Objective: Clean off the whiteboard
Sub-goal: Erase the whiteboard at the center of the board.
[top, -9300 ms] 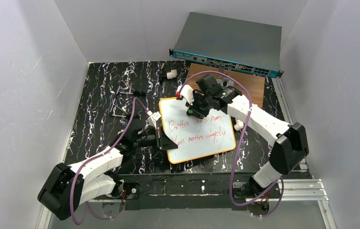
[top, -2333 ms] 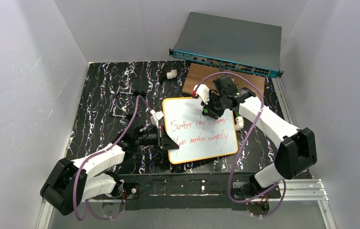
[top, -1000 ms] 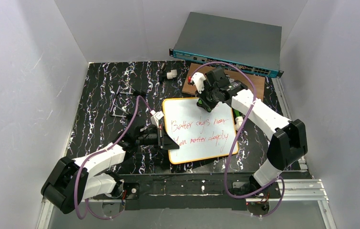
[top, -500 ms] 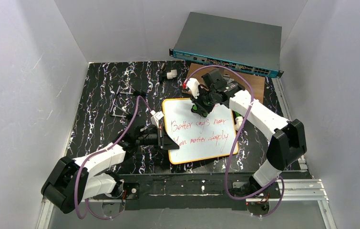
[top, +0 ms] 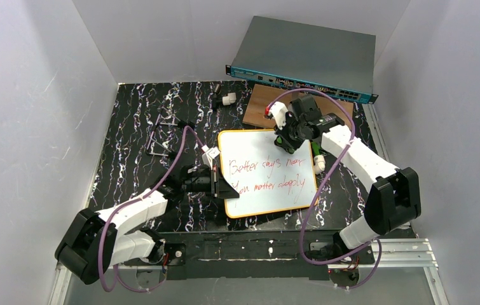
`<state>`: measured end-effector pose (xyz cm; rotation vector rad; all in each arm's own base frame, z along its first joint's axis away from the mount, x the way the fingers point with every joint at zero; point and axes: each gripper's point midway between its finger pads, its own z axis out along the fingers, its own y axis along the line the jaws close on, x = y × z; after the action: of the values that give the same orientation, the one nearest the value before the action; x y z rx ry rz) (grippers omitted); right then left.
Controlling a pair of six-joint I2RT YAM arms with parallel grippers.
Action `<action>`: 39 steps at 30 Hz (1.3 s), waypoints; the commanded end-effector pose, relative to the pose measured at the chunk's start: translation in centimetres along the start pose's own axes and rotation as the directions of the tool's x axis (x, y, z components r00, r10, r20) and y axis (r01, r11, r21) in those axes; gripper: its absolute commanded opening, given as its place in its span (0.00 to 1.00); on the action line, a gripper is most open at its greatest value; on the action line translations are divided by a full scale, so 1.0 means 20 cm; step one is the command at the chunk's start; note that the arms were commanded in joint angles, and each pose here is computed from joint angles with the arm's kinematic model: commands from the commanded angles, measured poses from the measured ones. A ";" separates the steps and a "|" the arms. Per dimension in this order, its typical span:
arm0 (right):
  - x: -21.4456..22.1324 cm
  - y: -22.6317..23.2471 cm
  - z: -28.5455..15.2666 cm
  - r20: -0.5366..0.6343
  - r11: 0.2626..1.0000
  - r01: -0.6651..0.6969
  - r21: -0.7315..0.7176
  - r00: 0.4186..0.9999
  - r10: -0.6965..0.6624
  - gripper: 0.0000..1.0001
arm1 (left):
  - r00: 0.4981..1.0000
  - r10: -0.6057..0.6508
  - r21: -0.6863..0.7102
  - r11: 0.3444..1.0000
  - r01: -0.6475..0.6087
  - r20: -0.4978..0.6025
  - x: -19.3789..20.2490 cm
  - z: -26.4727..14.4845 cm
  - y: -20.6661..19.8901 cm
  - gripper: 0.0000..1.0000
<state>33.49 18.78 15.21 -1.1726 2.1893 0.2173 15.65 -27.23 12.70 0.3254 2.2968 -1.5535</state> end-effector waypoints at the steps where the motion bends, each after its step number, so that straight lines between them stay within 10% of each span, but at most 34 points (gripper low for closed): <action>1: 0.07 0.31 -0.07 0.028 0.949 0.095 -0.301 0.995 -0.091 0.01 | 0.976 0.219 0.104 0.971 -0.218 -0.006 -0.03 0.00 -0.12 0.00; 12: 0.05 -0.23 -0.06 0.016 0.974 -0.136 0.184 0.991 0.135 0.01 | 0.981 0.190 0.113 0.976 -0.186 -0.028 -0.03 0.03 -0.11 0.00; 23: 0.10 0.19 -0.10 0.046 0.969 0.031 -0.246 0.999 -0.021 0.01 | 0.984 0.166 0.067 0.985 -0.162 -0.066 0.01 0.04 -0.03 0.00; 33: 0.04 -0.17 -0.06 0.052 0.979 -0.090 0.185 0.995 0.082 0.01 | 0.977 0.168 0.060 0.985 -0.161 -0.134 0.04 0.03 -0.02 0.00; 39: 0.13 -0.08 -0.11 0.035 0.998 0.026 0.049 0.999 -0.028 0.01 | 0.979 0.155 0.054 0.987 -0.149 -0.133 0.03 0.04 -0.02 0.00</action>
<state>33.03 16.00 14.96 -1.0810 2.1986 0.1590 16.23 -27.98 12.64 0.4062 2.3433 -1.5576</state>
